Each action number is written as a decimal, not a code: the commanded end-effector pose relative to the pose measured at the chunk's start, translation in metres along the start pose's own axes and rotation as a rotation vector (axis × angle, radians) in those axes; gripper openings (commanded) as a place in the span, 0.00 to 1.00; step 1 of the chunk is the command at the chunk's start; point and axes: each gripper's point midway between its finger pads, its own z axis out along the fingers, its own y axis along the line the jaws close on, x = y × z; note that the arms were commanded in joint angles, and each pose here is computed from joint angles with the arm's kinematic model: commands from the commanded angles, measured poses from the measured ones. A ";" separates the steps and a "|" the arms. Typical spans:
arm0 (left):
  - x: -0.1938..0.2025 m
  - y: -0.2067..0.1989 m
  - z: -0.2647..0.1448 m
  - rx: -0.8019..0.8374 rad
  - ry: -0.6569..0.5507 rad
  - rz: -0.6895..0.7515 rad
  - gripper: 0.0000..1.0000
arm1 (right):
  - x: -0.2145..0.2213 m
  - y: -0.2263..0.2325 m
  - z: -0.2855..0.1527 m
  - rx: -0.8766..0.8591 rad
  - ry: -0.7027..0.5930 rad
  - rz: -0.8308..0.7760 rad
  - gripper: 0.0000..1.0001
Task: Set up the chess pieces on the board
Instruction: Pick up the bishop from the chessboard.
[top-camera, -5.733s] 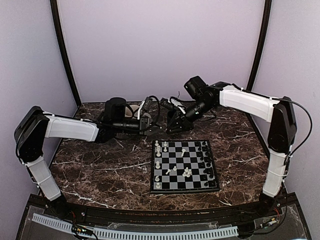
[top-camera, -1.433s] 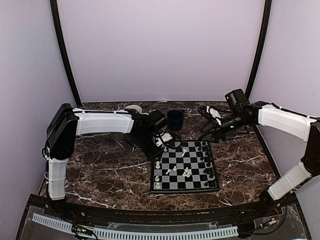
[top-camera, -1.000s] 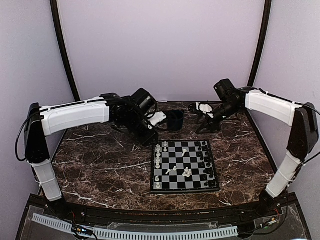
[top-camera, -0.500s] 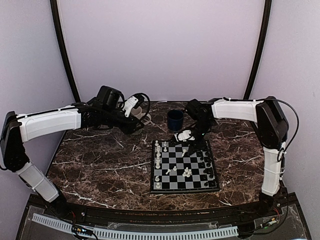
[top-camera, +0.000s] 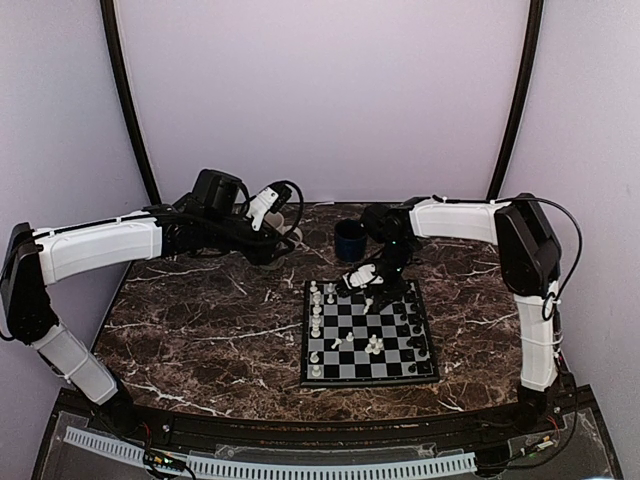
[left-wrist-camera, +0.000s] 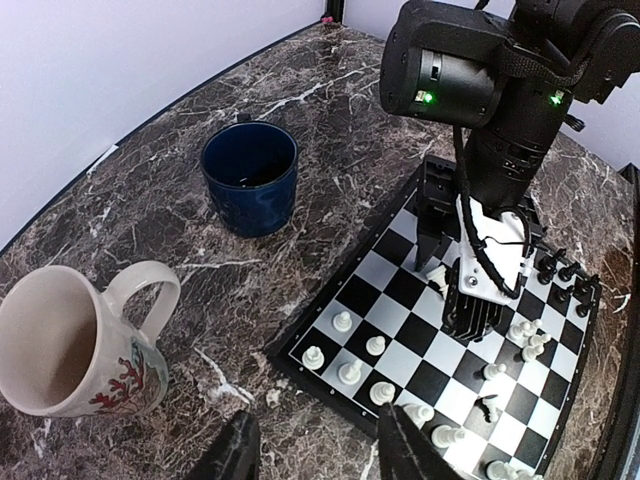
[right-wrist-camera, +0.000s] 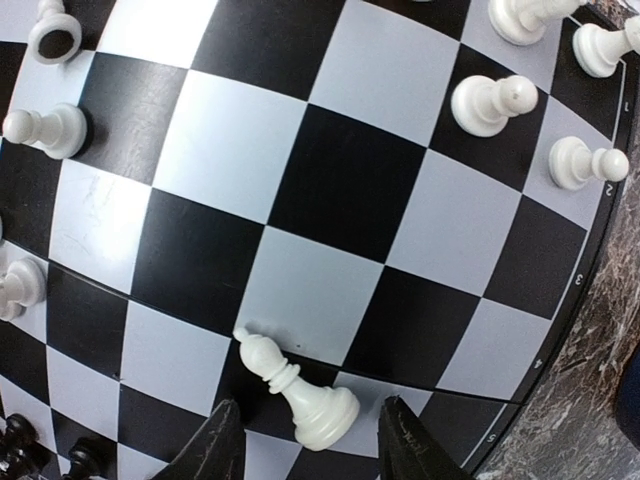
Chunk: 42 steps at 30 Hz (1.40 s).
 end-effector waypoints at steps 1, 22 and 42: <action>-0.009 -0.007 -0.007 0.028 -0.032 0.002 0.43 | -0.002 0.018 0.004 -0.081 0.016 -0.015 0.46; -0.007 -0.011 -0.003 0.053 -0.023 -0.012 0.42 | 0.000 0.030 0.003 -0.061 0.041 0.061 0.37; -0.008 -0.012 -0.004 0.062 -0.027 -0.016 0.43 | 0.003 0.041 0.007 -0.072 0.063 0.072 0.32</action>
